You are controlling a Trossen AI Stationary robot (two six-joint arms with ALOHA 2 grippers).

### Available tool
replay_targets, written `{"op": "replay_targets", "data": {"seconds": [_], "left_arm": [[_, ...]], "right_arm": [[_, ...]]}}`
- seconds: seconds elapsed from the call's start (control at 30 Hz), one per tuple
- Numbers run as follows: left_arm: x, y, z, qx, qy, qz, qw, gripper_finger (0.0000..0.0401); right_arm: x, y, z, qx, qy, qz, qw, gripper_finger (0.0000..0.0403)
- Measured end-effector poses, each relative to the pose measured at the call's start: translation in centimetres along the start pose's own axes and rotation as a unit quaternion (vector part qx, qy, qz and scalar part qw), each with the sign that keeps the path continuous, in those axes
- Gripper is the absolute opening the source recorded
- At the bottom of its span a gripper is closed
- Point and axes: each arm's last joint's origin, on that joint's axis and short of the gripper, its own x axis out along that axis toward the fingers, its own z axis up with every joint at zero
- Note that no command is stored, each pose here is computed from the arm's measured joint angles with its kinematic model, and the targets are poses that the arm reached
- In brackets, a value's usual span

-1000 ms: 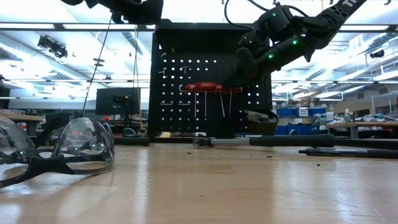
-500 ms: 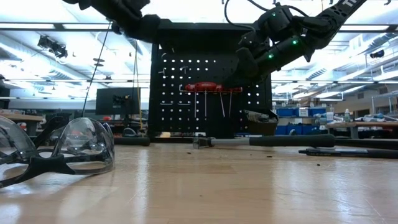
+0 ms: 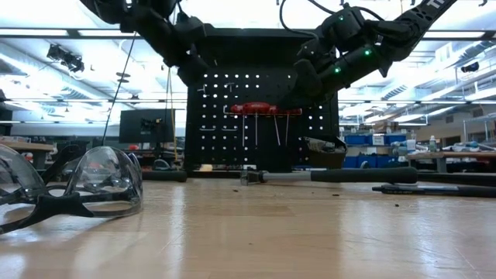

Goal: Hang tools onto peg board
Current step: Adjust the top left hook

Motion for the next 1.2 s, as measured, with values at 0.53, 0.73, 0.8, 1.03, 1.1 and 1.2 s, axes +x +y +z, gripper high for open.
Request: {"op": "replay_targets", "data": {"seconds": [0.53, 0.73, 0.8, 1.03, 1.1, 1.2], "left_arm": [[3.3, 3.2, -0.8, 0.066, -0.055, 0.001, 0.996, 0.0201], [3.6, 3.1, -0.7, 0.066, -0.093, -0.034, 0.993, 0.0156], [3.6, 3.0, -0.6, 0.073, -0.098, -0.039, 0.992, 0.0141], [3.6, 2.9, -0.6, 0.085, -0.1, -0.043, 0.99, 0.0072], [3.6, 3.0, -0.6, 0.086, -0.099, -0.038, 0.991, 0.0046], [3.5, 3.3, -0.5, 0.079, -0.092, -0.02, 0.992, 0.0011]], "right_arm": [[0.0, -0.9, -0.3, -0.007, 0.017, -0.013, 1.0, 0.0093], [0.0, -1.4, -0.4, -0.004, 0.017, -0.02, 1.0, 0.009], [0.0, -1.4, -0.4, -0.004, 0.018, -0.02, 1.0, 0.009], [0.0, -1.4, -0.5, 0.005, 0.023, -0.02, 1.0, 0.009], [0.0, -1.4, -0.5, 0.005, 0.026, -0.02, 0.999, 0.009], [0.0, -1.4, -0.6, 0.006, 0.027, -0.02, 0.999, 0.0091]]}}
